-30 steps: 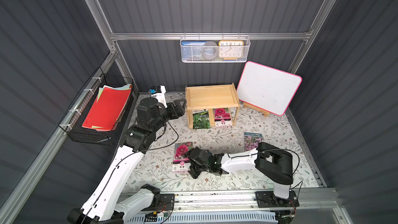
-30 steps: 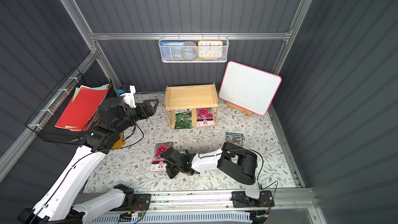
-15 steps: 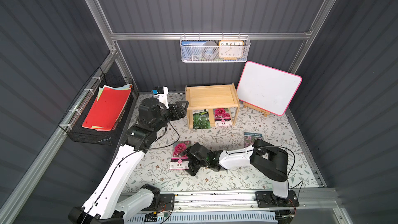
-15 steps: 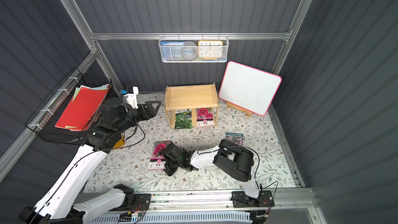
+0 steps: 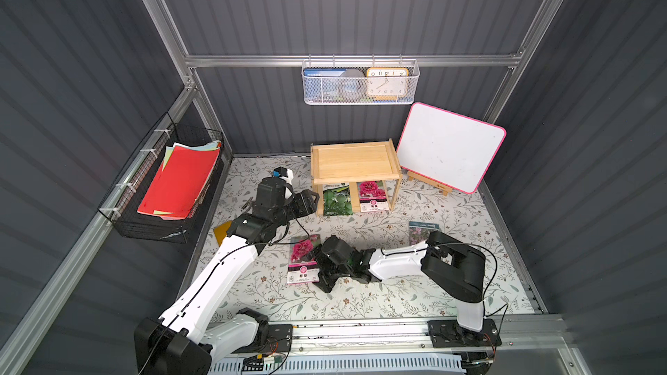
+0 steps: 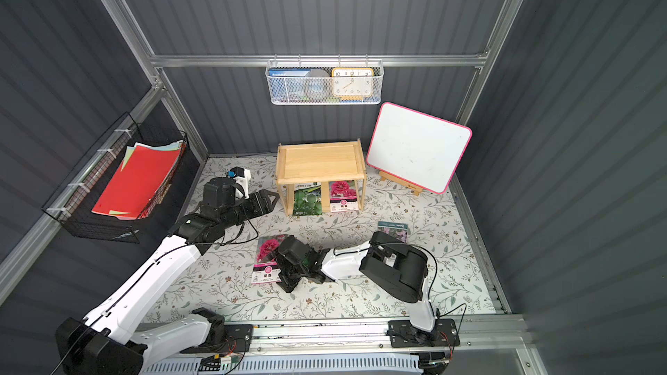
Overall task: Take the seed bag off the shelf
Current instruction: Place the seed packet at the center of the board.
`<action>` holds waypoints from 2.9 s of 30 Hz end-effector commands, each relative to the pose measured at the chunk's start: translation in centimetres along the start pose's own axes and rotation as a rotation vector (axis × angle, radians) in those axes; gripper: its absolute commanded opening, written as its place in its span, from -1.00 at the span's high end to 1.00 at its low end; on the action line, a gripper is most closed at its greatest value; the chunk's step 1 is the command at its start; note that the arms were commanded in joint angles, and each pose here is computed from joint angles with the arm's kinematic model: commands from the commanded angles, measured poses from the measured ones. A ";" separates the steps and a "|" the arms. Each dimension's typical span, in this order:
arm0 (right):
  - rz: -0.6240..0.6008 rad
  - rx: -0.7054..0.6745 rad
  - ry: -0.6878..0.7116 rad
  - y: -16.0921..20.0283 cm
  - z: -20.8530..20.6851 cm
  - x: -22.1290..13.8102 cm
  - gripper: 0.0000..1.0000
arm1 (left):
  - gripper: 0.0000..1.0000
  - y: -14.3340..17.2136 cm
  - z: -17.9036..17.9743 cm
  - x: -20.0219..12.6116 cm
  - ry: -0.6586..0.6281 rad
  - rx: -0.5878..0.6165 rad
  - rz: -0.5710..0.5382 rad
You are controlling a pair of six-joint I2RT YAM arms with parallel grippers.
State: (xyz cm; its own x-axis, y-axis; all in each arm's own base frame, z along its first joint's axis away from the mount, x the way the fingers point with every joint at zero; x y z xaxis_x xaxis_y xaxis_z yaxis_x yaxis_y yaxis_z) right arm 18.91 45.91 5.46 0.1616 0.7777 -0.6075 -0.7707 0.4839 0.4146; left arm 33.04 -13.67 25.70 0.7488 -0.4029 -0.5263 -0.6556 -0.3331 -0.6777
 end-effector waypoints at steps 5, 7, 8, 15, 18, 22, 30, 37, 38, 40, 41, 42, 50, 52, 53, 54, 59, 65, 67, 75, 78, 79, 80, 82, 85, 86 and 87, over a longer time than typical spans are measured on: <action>-0.019 -0.038 0.230 -0.9 -3.1 -2.7 -0.98 | -0.41 -0.1 1.0 0.1 -0.047 -0.027 -0.034; -0.024 -0.113 0.288 -0.6 -2.0 -3.6 -0.98 | -0.42 0.1 1.2 0.2 -0.051 -0.029 -0.033; -0.028 -0.140 0.322 -0.5 -1.7 -3.9 -0.98 | -0.42 0.2 1.3 0.2 -0.051 -0.030 -0.036; 0.018 -0.191 0.405 -0.6 -2.1 -3.2 -0.98 | -0.44 1.5 2.2 1.1 -0.064 -0.034 -0.010; 0.048 -0.167 0.425 -0.4 -3.2 -2.4 -0.98 | -0.45 1.6 2.2 1.4 -0.064 -0.023 0.000; 0.037 -0.159 0.439 -0.8 -3.9 -2.6 -0.98 | -0.45 1.3 2.0 1.5 -0.058 -0.013 -0.004; 0.044 -0.199 0.475 -0.7 -4.2 -2.5 -0.98 | -0.45 1.1 1.7 1.7 -0.049 -0.007 -0.003; 0.007 -0.298 0.603 -1.3 -5.2 -3.2 -0.98 | -0.45 0.8 1.5 1.5 -0.042 0.004 -0.006; -0.005 -0.317 0.614 -1.5 -5.2 -3.2 -0.98 | -0.46 0.8 1.5 1.4 -0.043 0.006 -0.007; -0.024 -0.350 0.645 -1.9 -5.3 -3.4 -0.98 | -0.46 0.8 1.5 1.5 -0.044 0.008 -0.007; -0.028 -0.365 0.654 -2.0 -5.3 -3.3 -0.98 | -0.46 0.8 1.5 1.4 -0.044 0.011 -0.006; -0.032 -0.372 0.668 -2.2 -5.5 -3.4 -0.98 | -0.45 0.9 1.6 1.5 -0.045 0.010 -0.005; -0.037 -0.502 0.739 -2.9 -4.9 -3.0 -0.98 | -0.46 0.9 1.5 1.4 -0.044 0.023 -0.003; -0.029 -0.539 0.764 -3.0 -4.7 -3.1 -0.98 | -0.46 0.8 1.5 1.4 -0.045 0.026 -0.005; -0.023 -0.562 0.767 -3.0 -4.6 -3.0 -0.98 | -0.46 0.8 1.5 1.4 -0.045 0.027 -0.005; -0.014 -0.581 0.770 -3.0 -4.6 -2.9 -0.98 | -0.46 0.8 1.5 1.4 -0.045 0.029 -0.005; 0.032 -0.647 0.800 -2.8 -4.9 -2.9 -0.98 | -0.47 0.8 1.6 1.5 -0.050 0.036 -0.001; 0.062 -0.858 0.954 -2.8 -5.3 -4.0 -0.98 | -0.47 0.7 1.6 1.6 -0.054 0.042 0.003; 0.055 -0.931 1.018 -3.1 -5.4 -4.5 -0.98 | -0.47 0.8 1.7 1.7 -0.054 0.041 0.005; -0.018 -1.104 1.175 -4.7 -6.0 -5.7 -0.98 | -0.48 0.5 1.4 1.8 -0.044 0.031 -0.005; -0.049 -1.164 1.204 -5.1 -5.9 -5.8 -0.98 | -0.48 0.5 1.6 1.9 -0.054 0.024 -0.008; -0.052 -1.178 1.208 -5.2 -5.9 -5.7 -0.98 | -0.48 0.5 1.7 1.8 -0.057 0.023 -0.010; -0.050 -1.193 1.211 -5.3 -5.9 -5.5 -0.98 | -0.48 0.5 1.8 1.9 -0.062 0.020 -0.009; -0.034 -1.200 1.219 -5.4 -6.3 -5.2 -0.98 | -0.48 0.4 1.9 2.0 -0.072 0.018 -0.008; -0.008 -1.179 1.207 -5.3 -7.2 -4.6 -0.98 | -0.48 0.3 2.1 2.0 -0.091 0.013 -0.010; 0.004 -1.173 1.195 -5.1 -7.5 -4.4 -0.98 | -0.48 0.2 2.2 1.9 -0.096 0.010 -0.011; 0.013 -1.163 1.179 -5.0 -7.7 -4.2 -0.98 | -0.48 0.1 2.2 1.9 -0.101 0.010 -0.015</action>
State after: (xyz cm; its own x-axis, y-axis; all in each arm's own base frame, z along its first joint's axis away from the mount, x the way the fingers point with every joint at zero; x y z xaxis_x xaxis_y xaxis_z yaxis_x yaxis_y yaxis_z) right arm 17.78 38.26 3.09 0.0641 -0.1394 -0.9882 -0.8803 -0.4743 0.0098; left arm 34.05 -12.89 22.17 0.7414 -0.3311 -0.5837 -0.6698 -0.3135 -0.6731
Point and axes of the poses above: each gripper's point midway between its finger pads, its own x axis out along the fingers, its own z axis along the line the jaws close on, y = z × x, the point moved 1 cm from there along -x, back along the fingers, and after that the axes turned 1 degree about x, right-handed, at the moved point
